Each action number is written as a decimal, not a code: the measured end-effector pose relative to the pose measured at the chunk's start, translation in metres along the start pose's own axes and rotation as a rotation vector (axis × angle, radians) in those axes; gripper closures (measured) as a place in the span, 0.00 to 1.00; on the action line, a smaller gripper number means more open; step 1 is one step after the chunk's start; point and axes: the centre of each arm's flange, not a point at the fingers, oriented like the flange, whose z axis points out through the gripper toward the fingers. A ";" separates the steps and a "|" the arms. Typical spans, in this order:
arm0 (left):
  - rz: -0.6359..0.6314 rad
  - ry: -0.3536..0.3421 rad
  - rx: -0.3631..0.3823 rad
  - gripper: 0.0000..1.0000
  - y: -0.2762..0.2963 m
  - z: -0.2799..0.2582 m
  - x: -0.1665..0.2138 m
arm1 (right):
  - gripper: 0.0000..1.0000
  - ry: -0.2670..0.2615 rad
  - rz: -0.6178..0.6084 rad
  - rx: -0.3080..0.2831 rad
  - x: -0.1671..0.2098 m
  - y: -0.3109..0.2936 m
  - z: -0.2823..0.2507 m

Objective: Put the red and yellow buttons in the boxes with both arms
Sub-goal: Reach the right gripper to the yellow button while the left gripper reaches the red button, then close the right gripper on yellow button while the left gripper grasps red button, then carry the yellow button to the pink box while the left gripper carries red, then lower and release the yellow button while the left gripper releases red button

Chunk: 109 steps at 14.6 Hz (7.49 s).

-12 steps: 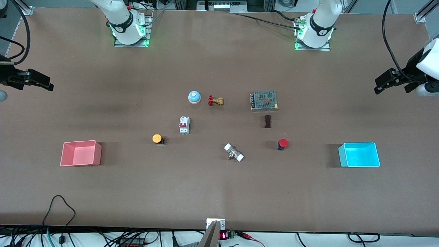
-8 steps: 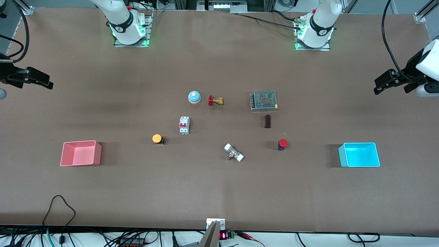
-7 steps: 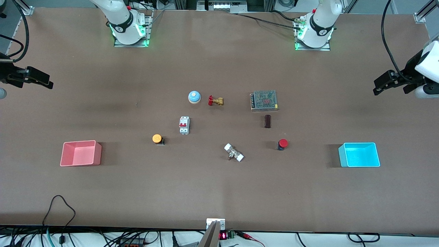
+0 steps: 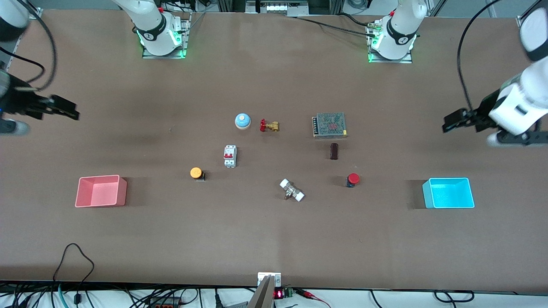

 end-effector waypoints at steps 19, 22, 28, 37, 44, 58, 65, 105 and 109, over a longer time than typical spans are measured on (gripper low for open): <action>-0.114 0.060 -0.060 0.00 0.142 0.238 0.063 | 0.00 0.046 -0.084 -0.026 0.096 -0.242 0.280; -0.117 0.048 -0.056 0.00 0.160 0.264 0.058 | 0.00 0.034 -0.086 -0.035 0.097 -0.244 0.297; -0.109 0.015 -0.044 0.03 0.170 0.288 0.051 | 0.00 0.024 -0.080 -0.040 0.097 -0.243 0.304; -0.114 0.005 -0.039 0.49 0.169 0.295 0.051 | 0.07 0.008 -0.077 -0.048 0.097 -0.242 0.317; -0.132 0.033 -0.042 0.58 0.158 0.281 0.060 | 0.43 0.005 -0.074 -0.049 0.097 -0.241 0.321; -0.070 0.085 -0.043 0.58 -0.023 0.172 0.096 | 0.63 0.139 0.035 -0.058 0.137 -0.154 0.246; 0.044 0.086 -0.033 0.58 -0.123 0.165 0.094 | 0.63 0.047 0.054 -0.094 0.146 -0.006 0.207; -0.008 0.086 0.062 0.07 -0.018 0.035 0.059 | 0.00 0.103 -0.061 -0.124 0.167 0.076 0.248; 0.062 0.052 0.072 0.07 -0.019 -0.010 0.028 | 0.00 0.114 -0.062 -0.077 0.142 0.067 0.155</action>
